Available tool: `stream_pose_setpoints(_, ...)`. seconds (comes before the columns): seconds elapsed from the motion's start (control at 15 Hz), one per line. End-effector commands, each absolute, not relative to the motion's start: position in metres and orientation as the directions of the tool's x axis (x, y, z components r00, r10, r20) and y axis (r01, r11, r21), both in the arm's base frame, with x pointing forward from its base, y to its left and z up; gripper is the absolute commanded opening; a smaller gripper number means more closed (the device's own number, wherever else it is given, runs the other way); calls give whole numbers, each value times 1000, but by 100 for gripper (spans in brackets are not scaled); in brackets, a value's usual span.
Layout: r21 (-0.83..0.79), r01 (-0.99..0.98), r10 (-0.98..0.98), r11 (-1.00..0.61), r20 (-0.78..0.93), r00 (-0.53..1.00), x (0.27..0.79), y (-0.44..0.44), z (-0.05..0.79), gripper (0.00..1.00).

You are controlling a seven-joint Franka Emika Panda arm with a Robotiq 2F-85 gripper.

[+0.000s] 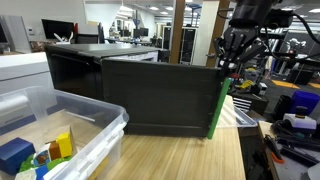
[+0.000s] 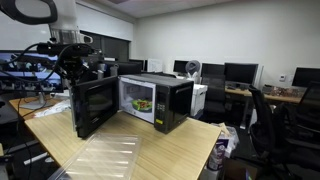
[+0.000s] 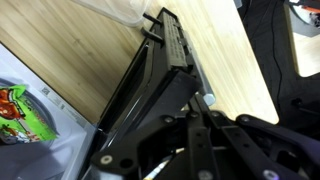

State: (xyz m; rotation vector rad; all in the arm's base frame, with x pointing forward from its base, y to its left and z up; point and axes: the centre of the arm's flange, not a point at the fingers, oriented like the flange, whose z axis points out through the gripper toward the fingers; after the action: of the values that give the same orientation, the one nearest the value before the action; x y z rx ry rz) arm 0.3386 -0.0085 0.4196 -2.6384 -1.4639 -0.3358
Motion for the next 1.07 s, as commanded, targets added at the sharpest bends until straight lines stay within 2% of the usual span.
stream_pose_setpoints(0.0, 76, 795, 783, -602, 252, 568, 322, -17, 392, 3)
stream_pose_setpoints(0.4, 271, 763, 809, -587, 242, 536, 338, -35, 389, 3)
stream_pose_setpoints(0.67, 301, 749, 807, -590, 207, 553, 354, -65, 362, 3)
stream_pose_setpoints(1.0, 381, 693, 790, -613, 261, 555, 374, -72, 347, 3)
